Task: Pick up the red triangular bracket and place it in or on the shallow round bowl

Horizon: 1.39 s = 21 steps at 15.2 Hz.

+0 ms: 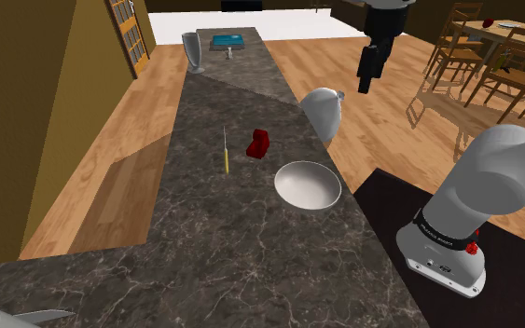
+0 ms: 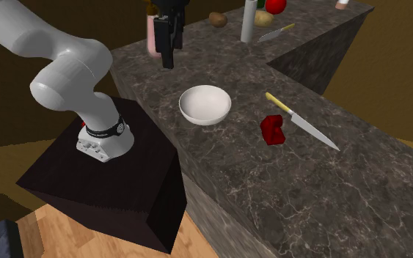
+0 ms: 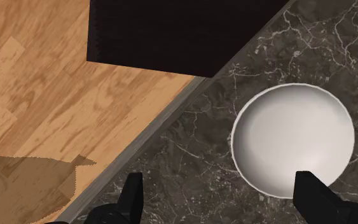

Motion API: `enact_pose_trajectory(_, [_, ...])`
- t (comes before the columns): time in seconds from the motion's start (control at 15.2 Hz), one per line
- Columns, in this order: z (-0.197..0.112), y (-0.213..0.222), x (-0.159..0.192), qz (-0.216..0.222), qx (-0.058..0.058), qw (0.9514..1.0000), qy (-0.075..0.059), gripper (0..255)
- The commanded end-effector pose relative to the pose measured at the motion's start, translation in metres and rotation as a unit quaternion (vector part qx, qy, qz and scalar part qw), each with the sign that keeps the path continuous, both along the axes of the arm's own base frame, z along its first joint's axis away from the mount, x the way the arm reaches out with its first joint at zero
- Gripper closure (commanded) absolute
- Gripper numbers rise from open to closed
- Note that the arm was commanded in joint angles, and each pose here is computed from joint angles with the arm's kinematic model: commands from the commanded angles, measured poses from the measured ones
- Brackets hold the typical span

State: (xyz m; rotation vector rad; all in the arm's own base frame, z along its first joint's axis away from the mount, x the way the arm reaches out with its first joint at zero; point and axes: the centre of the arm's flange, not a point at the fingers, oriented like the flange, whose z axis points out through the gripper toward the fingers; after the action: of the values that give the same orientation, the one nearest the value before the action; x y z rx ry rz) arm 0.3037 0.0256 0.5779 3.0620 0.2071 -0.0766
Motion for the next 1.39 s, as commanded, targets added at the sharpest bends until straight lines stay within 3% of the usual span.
enact_pose_trajectory(0.0, [0.0,0.0,0.0,0.0,0.0,1.0,0.0,0])
enact_pose_trajectory(1.32, [-0.153,0.072,0.197,0.033,-0.014,0.9992,-0.02,0])
